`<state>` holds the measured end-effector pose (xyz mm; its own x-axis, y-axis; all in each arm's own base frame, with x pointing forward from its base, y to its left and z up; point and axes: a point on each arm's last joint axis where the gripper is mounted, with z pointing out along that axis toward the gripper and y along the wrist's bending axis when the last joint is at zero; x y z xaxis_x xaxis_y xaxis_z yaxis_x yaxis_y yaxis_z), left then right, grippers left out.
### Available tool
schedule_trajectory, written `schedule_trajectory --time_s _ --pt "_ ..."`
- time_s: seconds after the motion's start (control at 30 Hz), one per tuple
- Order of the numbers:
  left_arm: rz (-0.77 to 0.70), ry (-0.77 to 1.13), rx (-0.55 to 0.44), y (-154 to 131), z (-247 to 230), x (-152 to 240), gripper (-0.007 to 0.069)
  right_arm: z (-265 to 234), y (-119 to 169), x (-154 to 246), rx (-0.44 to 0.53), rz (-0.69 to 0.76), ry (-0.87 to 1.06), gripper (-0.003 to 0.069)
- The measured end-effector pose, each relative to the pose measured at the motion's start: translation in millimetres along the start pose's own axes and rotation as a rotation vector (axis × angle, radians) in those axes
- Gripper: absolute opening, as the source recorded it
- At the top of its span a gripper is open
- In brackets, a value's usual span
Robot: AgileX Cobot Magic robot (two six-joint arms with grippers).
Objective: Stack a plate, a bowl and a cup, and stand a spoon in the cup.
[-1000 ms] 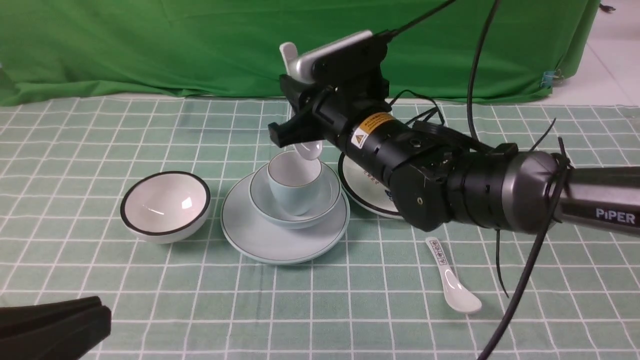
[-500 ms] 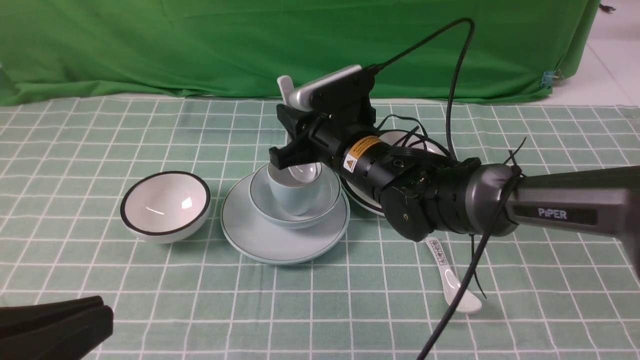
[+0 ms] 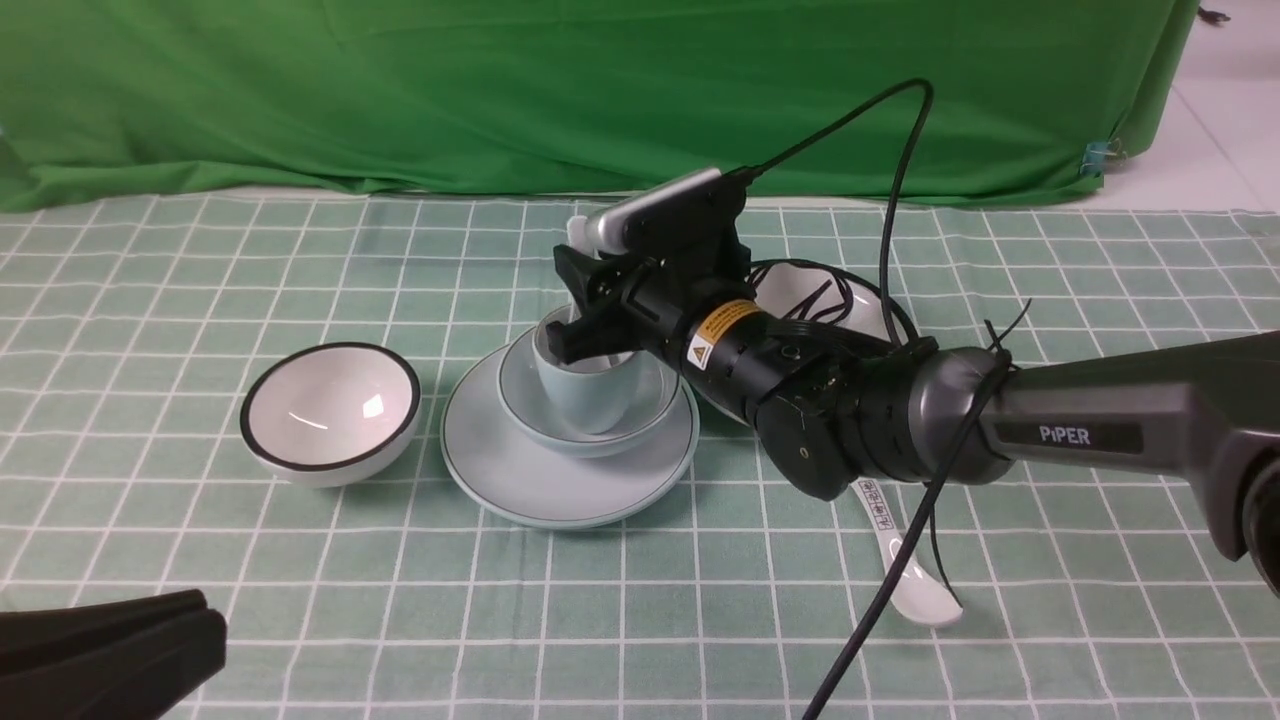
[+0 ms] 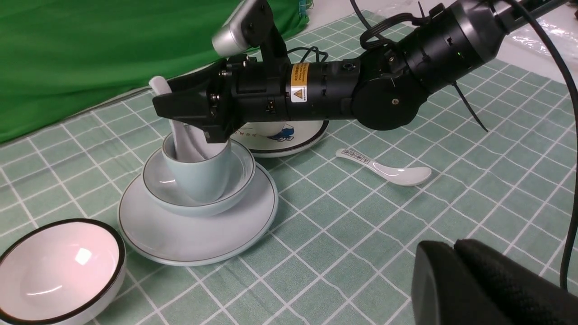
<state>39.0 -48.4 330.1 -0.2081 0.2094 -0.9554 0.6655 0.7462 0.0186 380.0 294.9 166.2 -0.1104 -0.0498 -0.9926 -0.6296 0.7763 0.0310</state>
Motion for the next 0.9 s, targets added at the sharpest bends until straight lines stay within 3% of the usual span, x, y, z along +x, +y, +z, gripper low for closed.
schedule_trajectory --time_s 0.17,0.37,0.57,0.67,0.77,0.9 --pt "0.003 0.000 0.000 0 0 0 0.0017 -5 3 -12 0.003 0.063 0.061 0.0401" --pt "0.003 -0.009 -0.006 1 0 -1 0.0017 -23 6 -53 0.005 0.027 0.116 0.0412" --pt "0.006 -0.052 -0.033 3 0 -5 0.0017 -62 10 -112 0.012 -0.030 0.191 0.0477" --pt "0.007 -0.086 -0.054 5 0 -8 0.0017 -100 10 -143 0.028 -0.040 0.324 0.0483" --pt "0.004 -0.128 -0.079 7 -1 -12 0.0017 -145 14 -165 0.032 -0.051 0.490 0.0409" --pt "0.000 -0.178 -0.074 5 -6 -14 0.0017 -197 27 -178 0.006 -0.080 0.703 0.0209"
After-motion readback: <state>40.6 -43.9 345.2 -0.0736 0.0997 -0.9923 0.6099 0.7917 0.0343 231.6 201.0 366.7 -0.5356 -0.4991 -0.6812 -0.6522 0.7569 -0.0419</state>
